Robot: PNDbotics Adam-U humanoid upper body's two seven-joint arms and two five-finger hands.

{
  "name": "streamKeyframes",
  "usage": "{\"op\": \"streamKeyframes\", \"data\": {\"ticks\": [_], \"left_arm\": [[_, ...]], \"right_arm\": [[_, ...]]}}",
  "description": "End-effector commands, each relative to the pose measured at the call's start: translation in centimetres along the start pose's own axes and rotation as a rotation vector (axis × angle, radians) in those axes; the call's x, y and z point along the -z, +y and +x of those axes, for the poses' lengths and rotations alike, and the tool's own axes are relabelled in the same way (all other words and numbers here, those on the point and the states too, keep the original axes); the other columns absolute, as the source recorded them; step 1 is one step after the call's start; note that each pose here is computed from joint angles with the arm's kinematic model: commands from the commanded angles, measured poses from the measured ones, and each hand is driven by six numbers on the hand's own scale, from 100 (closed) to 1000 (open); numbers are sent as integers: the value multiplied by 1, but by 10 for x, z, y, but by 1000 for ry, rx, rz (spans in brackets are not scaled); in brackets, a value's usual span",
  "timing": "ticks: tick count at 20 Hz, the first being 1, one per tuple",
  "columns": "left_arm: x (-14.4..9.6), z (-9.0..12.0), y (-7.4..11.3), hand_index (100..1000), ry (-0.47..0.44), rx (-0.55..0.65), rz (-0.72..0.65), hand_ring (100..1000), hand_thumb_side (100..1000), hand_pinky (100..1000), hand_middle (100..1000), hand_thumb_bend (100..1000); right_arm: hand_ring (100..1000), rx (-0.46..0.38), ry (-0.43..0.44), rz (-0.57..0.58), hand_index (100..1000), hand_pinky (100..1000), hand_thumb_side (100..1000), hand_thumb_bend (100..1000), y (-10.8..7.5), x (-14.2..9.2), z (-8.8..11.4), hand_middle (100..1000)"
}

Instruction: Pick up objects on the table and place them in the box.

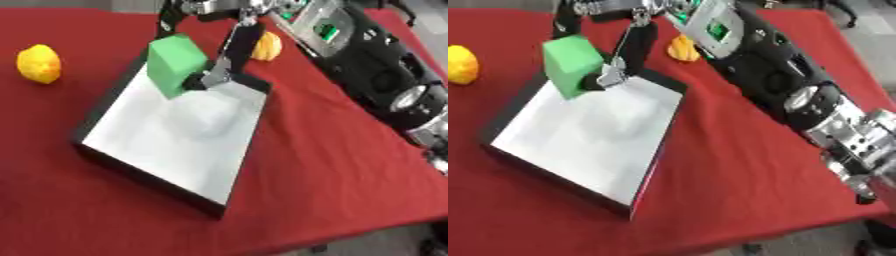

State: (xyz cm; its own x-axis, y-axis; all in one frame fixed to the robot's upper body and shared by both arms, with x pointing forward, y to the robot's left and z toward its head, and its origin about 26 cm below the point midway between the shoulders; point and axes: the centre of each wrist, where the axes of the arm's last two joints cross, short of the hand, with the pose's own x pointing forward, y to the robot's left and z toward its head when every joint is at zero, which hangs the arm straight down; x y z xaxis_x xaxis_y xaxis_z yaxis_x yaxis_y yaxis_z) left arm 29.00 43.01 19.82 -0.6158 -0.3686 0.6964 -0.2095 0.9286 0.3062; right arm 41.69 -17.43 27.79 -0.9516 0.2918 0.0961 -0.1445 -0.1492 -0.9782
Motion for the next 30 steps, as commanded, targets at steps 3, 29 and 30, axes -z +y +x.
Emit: {"op": "streamKeyframes", "data": {"ticks": [3,29,30], "left_arm": [[11,16,6,843,-52,37,-35,647,759,894,758,100],[10,16,4,844,-47,41,-44,648,763,896,759,100],[10,15,4,843,-45,41,-43,648,764,896,759,100]], "right_arm": [[613,-75,22,43,594,750,458,100,4,0,-7,481],[920,-162,58,101,930,956,365,442,31,-9,-26,836],[918,-144,59,86,928,955,354,442,30,-11,-26,833]]}}
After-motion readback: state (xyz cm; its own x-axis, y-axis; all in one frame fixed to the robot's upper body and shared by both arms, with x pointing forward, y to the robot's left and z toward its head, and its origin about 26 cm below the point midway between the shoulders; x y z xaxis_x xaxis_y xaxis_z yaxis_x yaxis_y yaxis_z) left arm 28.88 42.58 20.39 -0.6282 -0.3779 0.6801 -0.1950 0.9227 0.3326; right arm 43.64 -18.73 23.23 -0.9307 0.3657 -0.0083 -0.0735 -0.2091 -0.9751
